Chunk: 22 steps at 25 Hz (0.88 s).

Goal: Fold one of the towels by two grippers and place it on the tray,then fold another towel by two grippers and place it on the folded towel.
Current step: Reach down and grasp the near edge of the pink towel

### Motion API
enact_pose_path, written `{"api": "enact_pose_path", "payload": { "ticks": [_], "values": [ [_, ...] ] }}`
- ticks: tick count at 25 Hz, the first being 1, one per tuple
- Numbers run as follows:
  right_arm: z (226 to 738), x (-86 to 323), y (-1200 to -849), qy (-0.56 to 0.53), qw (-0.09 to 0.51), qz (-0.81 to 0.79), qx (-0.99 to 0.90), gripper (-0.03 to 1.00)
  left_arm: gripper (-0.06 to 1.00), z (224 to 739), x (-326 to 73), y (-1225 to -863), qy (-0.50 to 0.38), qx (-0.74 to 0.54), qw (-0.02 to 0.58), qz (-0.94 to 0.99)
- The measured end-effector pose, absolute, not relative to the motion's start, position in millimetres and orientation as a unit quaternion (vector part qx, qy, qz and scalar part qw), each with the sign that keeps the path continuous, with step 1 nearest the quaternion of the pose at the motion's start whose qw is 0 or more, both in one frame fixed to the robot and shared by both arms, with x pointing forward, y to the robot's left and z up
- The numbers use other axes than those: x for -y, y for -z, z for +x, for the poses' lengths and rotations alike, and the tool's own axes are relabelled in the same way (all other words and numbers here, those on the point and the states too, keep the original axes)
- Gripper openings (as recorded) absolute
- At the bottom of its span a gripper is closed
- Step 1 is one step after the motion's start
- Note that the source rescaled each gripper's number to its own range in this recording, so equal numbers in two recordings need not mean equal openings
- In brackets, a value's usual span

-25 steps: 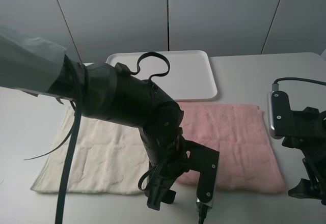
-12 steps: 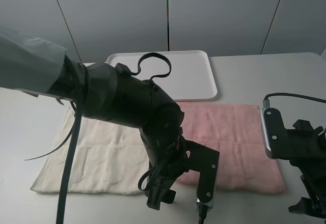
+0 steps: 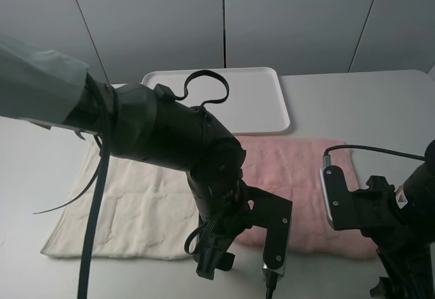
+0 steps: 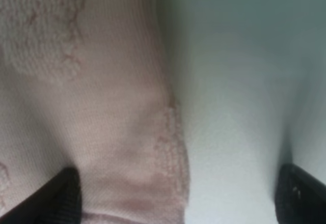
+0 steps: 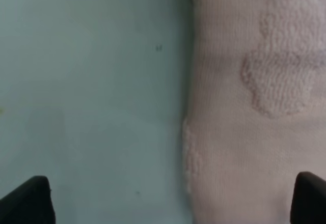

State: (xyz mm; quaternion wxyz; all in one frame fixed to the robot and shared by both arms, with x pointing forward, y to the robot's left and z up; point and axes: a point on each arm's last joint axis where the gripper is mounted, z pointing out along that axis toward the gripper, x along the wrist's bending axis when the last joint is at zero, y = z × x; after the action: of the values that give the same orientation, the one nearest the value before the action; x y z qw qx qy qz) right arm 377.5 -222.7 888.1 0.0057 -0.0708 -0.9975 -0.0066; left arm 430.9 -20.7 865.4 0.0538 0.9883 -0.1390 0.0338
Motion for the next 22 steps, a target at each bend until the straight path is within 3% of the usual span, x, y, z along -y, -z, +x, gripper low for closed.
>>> {"api": "enact_pose_path", "payload": {
  "ticks": [22],
  "values": [
    [371.0,228.2,-877.4,0.004,-0.022,-0.067,0.998,1.00,0.99,432.1,20.0,-865.4,-0.039,0.136,0.049,0.989]
  ]
}}
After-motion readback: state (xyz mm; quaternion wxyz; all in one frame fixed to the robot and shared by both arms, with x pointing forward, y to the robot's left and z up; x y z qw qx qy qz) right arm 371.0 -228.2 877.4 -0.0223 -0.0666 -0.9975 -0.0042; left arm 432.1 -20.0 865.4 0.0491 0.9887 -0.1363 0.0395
